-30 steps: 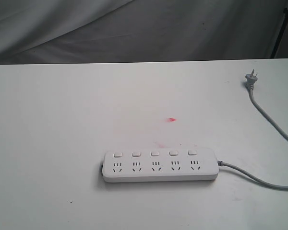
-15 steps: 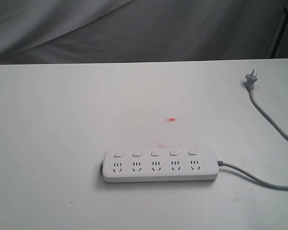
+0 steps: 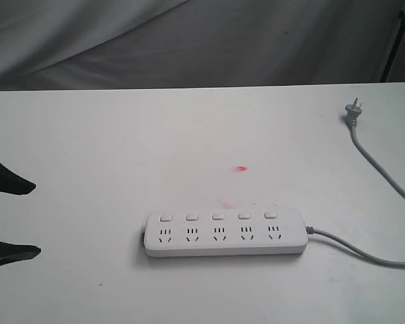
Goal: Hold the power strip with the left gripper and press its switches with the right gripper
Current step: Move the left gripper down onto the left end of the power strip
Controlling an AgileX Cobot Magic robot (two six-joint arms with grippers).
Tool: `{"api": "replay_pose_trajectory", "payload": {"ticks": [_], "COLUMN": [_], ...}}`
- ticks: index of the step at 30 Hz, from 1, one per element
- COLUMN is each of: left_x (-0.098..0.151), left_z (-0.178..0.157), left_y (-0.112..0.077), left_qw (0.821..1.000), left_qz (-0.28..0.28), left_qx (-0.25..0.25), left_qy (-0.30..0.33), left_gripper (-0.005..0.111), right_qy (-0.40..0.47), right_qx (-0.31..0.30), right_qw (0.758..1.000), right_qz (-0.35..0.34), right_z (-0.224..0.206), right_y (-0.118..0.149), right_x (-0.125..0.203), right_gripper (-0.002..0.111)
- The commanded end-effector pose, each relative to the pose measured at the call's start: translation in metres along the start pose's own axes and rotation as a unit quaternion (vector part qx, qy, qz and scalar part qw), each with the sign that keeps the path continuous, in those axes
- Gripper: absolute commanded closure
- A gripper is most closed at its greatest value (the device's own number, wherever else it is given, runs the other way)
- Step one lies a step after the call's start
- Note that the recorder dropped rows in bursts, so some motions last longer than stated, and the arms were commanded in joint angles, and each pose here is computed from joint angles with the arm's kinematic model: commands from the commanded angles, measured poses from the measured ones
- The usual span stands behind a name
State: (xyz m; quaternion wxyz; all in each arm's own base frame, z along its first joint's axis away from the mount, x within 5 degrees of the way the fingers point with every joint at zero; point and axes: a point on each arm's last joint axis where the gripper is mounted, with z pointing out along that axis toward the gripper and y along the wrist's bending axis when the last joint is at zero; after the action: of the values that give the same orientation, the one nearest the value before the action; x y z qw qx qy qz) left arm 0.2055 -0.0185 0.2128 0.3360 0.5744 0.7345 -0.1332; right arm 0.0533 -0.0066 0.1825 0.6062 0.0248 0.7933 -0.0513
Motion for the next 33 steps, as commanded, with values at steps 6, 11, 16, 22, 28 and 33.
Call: {"api": "replay_pose_trajectory", "payload": {"ticks": [6, 11, 16, 22, 28, 33], "left_x": [0.0, -0.004, 0.003, 0.008, -0.005, -0.018], "left_z": [0.042, 0.058, 0.075, 0.095, 0.112, 0.124], "left_y": [0.03, 0.047, 0.064, 0.069, 0.06, 0.054], "left_qw": [1.0, 0.997, 0.995, 0.992, 0.991, 0.991], "left_qz": [-0.004, -0.019, -0.03, -0.036, -0.007, 0.019], "left_qx": [0.018, 0.072, 0.093, 0.118, 0.137, 0.129], "left_qy": [0.021, -0.014, -0.017, -0.011, -0.005, 0.007], "left_gripper": [0.024, 0.024, 0.024, 0.024, 0.024, 0.024], "right_qy": [-0.002, -0.002, -0.002, -0.002, -0.002, -0.002], "right_qx": [0.0, 0.0, 0.0, 0.0, 0.0, 0.0], "right_qw": [1.0, 1.0, 1.0, 1.0, 1.0, 1.0], "right_qz": [-0.004, -0.004, -0.004, -0.004, -0.004, -0.004], "right_z": [0.0, 0.0, 0.0, 0.0, 0.0, 0.0], "right_y": [0.0, 0.0, 0.0, 0.0, 0.0, 0.0], "right_x": [0.001, 0.001, 0.001, 0.001, 0.001, 0.001], "right_gripper": [0.108, 0.108, 0.108, 0.108, 0.108, 0.108]}}
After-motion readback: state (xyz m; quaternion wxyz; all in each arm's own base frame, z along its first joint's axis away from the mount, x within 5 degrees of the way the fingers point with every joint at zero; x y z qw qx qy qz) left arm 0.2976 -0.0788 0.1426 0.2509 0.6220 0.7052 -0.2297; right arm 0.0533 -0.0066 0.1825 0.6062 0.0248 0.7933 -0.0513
